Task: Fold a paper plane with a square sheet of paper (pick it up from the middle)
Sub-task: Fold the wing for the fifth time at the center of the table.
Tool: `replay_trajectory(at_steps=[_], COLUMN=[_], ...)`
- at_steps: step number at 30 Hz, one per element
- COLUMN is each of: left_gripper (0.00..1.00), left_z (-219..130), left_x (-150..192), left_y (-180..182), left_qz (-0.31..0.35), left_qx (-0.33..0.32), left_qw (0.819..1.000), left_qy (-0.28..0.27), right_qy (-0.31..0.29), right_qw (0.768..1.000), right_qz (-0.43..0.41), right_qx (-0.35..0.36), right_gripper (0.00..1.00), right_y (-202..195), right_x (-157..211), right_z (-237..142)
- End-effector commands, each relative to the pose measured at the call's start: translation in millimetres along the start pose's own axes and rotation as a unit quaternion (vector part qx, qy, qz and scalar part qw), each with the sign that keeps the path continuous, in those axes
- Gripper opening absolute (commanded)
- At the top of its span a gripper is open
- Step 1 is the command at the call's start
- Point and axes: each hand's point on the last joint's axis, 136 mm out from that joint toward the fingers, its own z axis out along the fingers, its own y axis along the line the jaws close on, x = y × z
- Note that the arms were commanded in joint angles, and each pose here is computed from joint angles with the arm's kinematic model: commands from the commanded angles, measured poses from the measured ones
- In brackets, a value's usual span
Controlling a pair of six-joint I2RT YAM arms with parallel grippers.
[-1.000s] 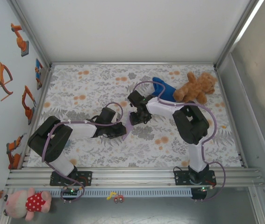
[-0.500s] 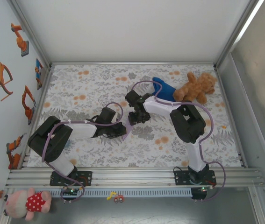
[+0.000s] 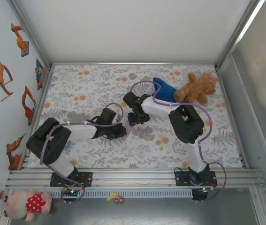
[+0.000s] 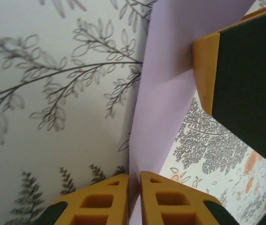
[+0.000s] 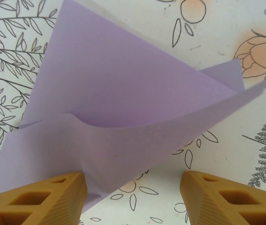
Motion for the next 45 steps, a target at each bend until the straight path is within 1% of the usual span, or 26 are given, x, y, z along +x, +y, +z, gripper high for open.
replay_trajectory(at_steps=[1,5,8,10,13,17,21,25,30,35,45], left_gripper=[0.19,0.25,0.26,0.26,0.2,0.14,0.09,0.08,0.06,0.04,0.02], left_z=[-16,-41,-58,-63,-59,-44,-25,-12,-4,5,10], left_x=[11,2,-3,-5,-5,-5,-5,-6,-9,-3,13], left_y=[11,2,-10,-22,-42,-52,-52,-49,-41,-30,-9], left_qz=[-0.008,-0.003,0.003,0.008,0.02,0.021,0.017,0.016,0.015,0.01,-0.006], left_qx=[-0.045,-0.047,-0.027,-0.002,0.039,0.055,0.053,0.044,0.024,0.011,-0.005], left_qw=[0.999,0.998,0.998,0.998,0.997,0.997,0.998,0.999,1.0,1.0,1.0], left_qy=[0.007,-0.031,-0.055,-0.067,-0.068,-0.052,-0.031,-0.017,-0.014,-0.002,0.004], right_qy=[0.112,0.113,0.112,0.113,0.114,0.115,0.116,0.117,0.118,0.12,0.127], right_qw=[0.987,0.986,0.986,0.986,0.986,0.986,0.985,0.985,0.985,0.984,0.982], right_qz=[0.009,0.011,0.012,0.011,0.013,0.013,0.013,0.012,0.012,0.011,0.011], right_qx=[0.114,0.12,0.123,0.124,0.123,0.122,0.124,0.125,0.126,0.128,0.138], right_gripper=[0.59,0.58,0.58,0.58,0.58,0.57,0.57,0.56,0.55,0.54,0.53], right_y=[-52,-54,-54,-54,-54,-54,-55,-55,-56,-56,-60], right_x=[65,66,66,67,67,68,69,70,71,72,75], right_z=[84,85,85,85,86,87,87,87,89,89,93])
